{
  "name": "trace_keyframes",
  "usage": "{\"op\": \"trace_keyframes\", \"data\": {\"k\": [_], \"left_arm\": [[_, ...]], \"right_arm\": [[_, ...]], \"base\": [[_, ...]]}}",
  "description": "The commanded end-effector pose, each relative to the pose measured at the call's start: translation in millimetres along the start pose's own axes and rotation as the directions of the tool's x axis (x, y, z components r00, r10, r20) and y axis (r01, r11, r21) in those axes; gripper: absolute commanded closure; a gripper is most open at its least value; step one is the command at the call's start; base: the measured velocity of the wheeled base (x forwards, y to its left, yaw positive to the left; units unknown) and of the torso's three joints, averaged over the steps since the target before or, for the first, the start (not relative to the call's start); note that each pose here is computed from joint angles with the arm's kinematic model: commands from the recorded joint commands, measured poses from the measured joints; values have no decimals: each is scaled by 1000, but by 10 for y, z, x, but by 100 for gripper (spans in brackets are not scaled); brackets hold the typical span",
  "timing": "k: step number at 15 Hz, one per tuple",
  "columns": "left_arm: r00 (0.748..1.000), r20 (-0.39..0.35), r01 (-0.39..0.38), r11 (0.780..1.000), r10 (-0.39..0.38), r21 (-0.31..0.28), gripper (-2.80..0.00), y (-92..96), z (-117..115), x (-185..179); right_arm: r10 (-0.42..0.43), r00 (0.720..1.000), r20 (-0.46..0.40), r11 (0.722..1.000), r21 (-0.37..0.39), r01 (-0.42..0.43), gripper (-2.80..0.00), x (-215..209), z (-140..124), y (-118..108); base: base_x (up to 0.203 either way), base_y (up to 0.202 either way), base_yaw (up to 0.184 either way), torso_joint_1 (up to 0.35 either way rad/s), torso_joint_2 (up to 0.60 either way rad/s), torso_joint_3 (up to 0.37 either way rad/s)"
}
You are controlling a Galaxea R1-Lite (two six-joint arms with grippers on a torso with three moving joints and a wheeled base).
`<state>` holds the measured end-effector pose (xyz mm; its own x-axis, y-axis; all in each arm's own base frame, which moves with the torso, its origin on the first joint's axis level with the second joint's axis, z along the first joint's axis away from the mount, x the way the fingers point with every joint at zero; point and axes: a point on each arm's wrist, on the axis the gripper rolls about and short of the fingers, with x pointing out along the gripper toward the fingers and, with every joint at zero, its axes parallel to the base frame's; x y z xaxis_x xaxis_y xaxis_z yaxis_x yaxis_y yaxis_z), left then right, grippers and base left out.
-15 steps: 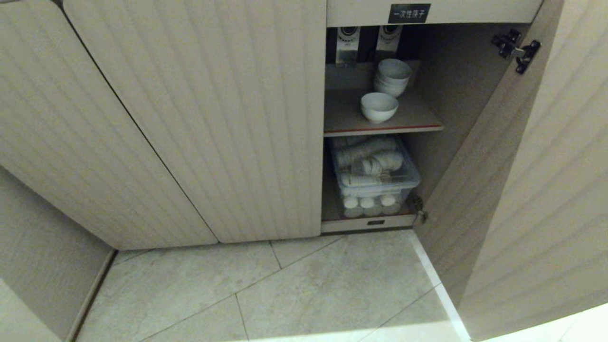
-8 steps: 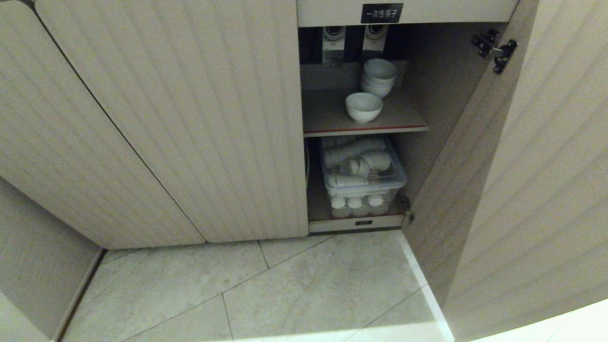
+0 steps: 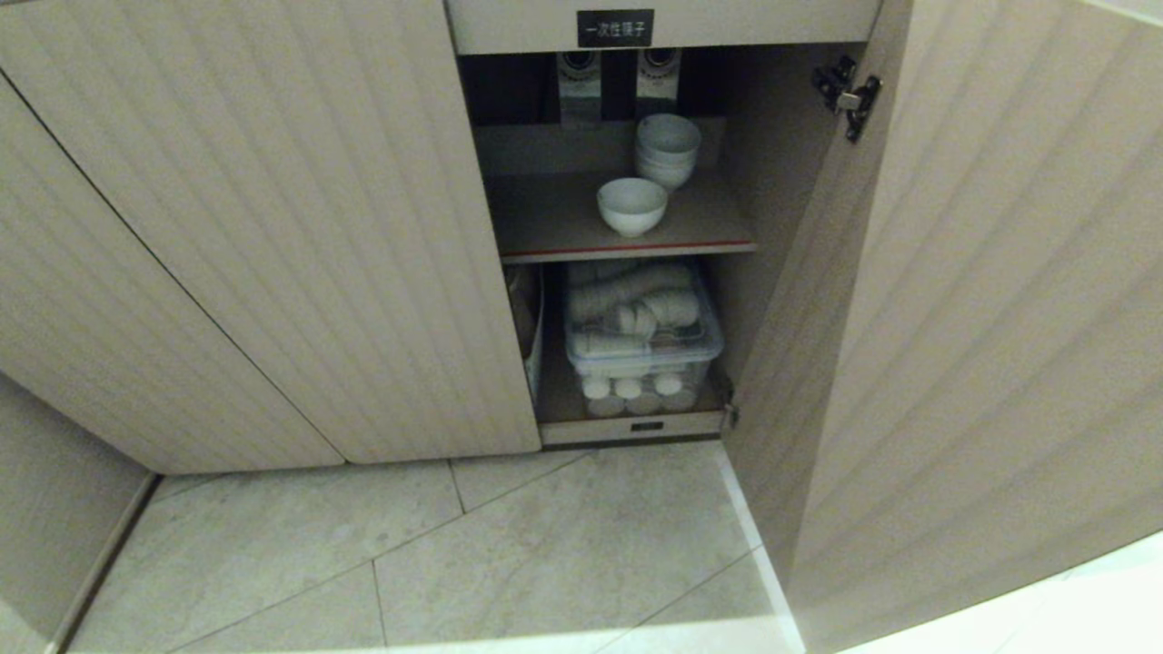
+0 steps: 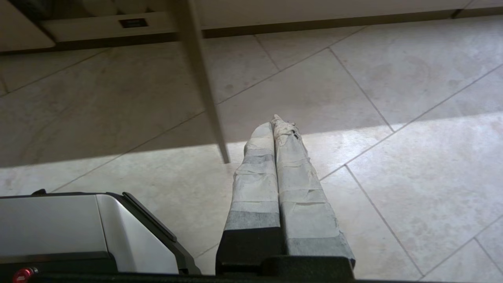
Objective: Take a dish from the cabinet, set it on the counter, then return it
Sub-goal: Close the cabinet door
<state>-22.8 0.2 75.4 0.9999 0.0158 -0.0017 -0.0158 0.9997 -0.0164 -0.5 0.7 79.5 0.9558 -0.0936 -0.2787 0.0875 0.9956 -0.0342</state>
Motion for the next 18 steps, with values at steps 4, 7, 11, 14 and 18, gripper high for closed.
{"op": "trace_keyframes", "data": {"k": [4,7,11,14,18], "left_arm": [[1000,0,-1,1000,1,-2,0,0,-1,0],[1000,0,-1,1000,1,-4,0,0,-1,0],[1000,0,-1,1000,1,-4,0,0,-1,0],[1000,0,-1,1000,1,-5,0,0,-1,0],[1000,0,-2,1000,2,-7,0,0,-1,0]], "right_arm": [[1,1000,-3,1000,-4,-1,0,1,-1,0],[1,1000,0,1000,0,-1,0,1,2,0],[1,1000,-1,1000,-1,-1,0,1,0,0],[1,1000,-3,1000,-2,-1,0,1,-1,0],[1,1000,-3,1000,-1,-1,0,1,-1,0]], "base": [[0,-178,2,5,5,3],[0,-27,-2,-1,1,2],[0,0,0,0,0,0],[0,0,0,0,0,0],[0,0,0,0,0,0]]}}
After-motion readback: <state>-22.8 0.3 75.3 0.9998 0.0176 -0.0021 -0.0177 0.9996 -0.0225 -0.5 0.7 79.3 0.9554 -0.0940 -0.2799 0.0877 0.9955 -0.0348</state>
